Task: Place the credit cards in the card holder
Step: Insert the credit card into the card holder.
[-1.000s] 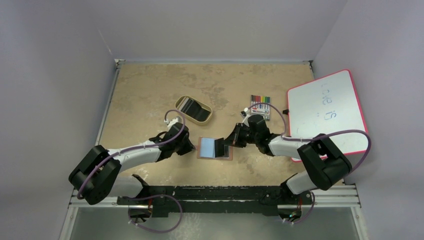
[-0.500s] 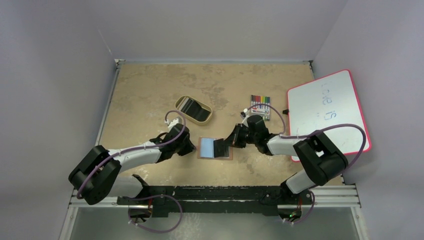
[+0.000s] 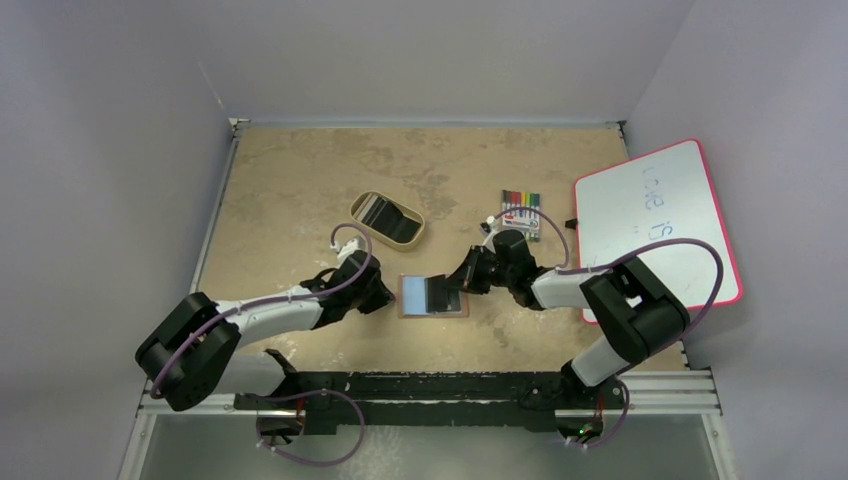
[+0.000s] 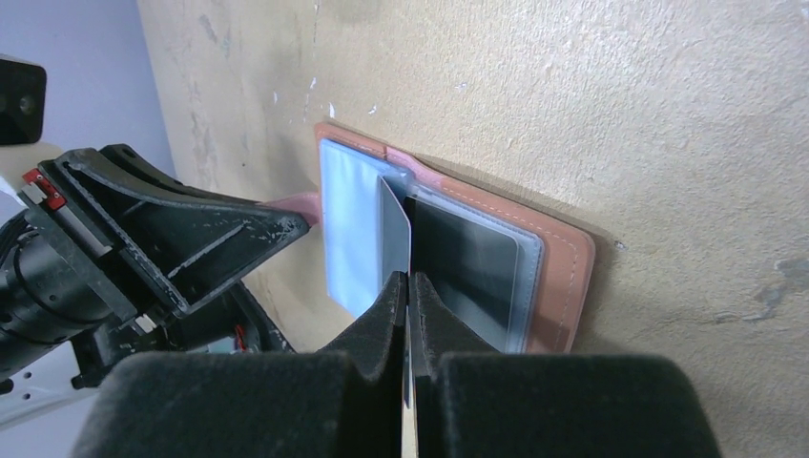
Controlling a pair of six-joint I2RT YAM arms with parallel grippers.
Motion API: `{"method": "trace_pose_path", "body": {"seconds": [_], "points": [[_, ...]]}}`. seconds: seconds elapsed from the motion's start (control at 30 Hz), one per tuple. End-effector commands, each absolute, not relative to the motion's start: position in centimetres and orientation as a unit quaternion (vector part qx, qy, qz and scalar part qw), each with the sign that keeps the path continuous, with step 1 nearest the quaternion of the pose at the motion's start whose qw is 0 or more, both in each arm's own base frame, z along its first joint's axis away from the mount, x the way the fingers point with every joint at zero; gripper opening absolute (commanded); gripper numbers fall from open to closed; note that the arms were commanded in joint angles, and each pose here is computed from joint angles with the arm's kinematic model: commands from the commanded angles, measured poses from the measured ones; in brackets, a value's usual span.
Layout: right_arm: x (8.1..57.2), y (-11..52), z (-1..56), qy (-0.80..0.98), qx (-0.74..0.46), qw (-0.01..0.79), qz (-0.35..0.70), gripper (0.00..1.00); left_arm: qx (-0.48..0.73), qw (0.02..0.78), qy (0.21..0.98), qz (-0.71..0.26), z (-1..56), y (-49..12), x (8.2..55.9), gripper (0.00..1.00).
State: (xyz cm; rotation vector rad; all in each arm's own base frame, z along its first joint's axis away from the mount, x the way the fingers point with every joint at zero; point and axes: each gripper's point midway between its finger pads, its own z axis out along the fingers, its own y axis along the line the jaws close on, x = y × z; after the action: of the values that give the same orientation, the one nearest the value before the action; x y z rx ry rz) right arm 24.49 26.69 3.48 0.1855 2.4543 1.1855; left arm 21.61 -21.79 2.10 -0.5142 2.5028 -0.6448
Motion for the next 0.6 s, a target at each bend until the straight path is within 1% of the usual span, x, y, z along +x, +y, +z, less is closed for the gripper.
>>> {"method": "trace_pose_path", "body": {"seconds": [0.0,0.5,0.57], "points": [[25.7,27.0,4.3,0.871,0.066,0.226,0.431,0.0,-0.201,0.27,0.898,-0.285,4.0,-23.4,22.4,0.0],[25.9,27.0,2.9,0.878,0.064,0.22,0.42,0.0,-0.205,0.274,0.891,-0.298,4.2,-24.2,22.7,0.0],[25.9,27.1,3.0,0.877,0.063,0.222,0.421,0.02,-0.206,0.275,0.89,-0.3,4.2,-24.3,22.8,0.0]]}}
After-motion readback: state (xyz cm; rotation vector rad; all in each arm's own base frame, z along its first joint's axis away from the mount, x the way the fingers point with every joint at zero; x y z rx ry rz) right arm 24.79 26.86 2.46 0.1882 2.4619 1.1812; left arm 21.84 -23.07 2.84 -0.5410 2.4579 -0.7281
